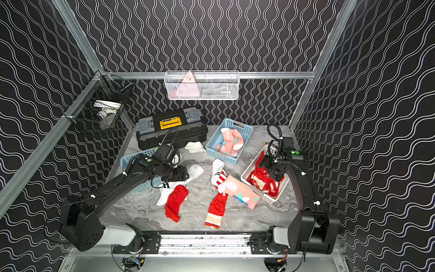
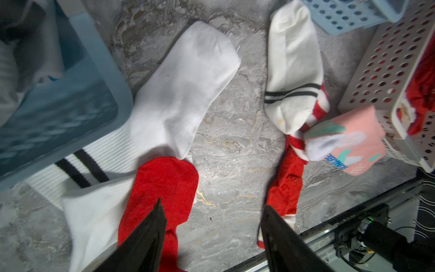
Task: Sort the socks into the basket by color
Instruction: Pick up the sock at the center of the board.
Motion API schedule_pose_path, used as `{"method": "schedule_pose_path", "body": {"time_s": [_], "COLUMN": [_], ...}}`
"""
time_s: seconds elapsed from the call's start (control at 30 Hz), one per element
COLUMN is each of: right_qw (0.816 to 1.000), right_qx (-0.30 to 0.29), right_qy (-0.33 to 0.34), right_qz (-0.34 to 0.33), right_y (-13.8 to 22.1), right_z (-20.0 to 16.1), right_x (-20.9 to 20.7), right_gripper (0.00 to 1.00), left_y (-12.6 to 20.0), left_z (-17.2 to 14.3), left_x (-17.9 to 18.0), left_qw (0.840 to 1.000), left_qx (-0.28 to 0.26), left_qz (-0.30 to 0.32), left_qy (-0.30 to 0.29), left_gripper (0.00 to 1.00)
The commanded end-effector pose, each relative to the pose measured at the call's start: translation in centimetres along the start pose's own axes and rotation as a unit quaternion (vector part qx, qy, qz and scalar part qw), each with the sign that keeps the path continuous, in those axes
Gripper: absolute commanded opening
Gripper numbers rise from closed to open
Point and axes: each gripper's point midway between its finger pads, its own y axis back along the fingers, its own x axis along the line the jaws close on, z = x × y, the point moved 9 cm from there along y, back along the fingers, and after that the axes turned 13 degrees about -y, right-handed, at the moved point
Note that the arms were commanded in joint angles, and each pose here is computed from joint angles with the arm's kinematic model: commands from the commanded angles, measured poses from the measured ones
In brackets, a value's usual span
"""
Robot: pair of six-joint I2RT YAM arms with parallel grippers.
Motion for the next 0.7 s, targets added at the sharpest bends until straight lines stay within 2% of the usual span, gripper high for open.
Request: {"method": "schedule_pose_path", "body": {"time_s": [0.0, 0.23, 0.37, 0.67], "right_qw": [1.0, 0.999, 0.999, 0.998], "right_qx": [-0.007, 0.005, 0.012, 0.024], "right_qy": [0.019, 0.027, 0.032, 0.034], "right_qz": [0.021, 0.03, 0.029, 0.036], "right_y": [-0.1, -1.2, -1.4, -1.8], "right_z": [0.5, 0.4, 0.3, 0.0], "right_x": [1.6, 2.2, 2.1, 2.0], "right_gripper": [0.79, 0.89, 0.9, 0.95], "left_y": [-0.8, -3.1, -4.1, -5.8], "left_z": [-1.7, -5.2, -6.5, -7.8], "left_x": [1.0, 1.6, 1.4, 1.9], "left_qw": [0.998, 0.991, 0.987, 0.983], "left_qx": [0.04, 0.094, 0.109, 0.11], "left_qz": [0.048, 0.092, 0.112, 0.144], "left_qy": [0.018, 0.035, 0.032, 0.022], "left_gripper": [0.7, 0.7, 0.7, 0.66]}}
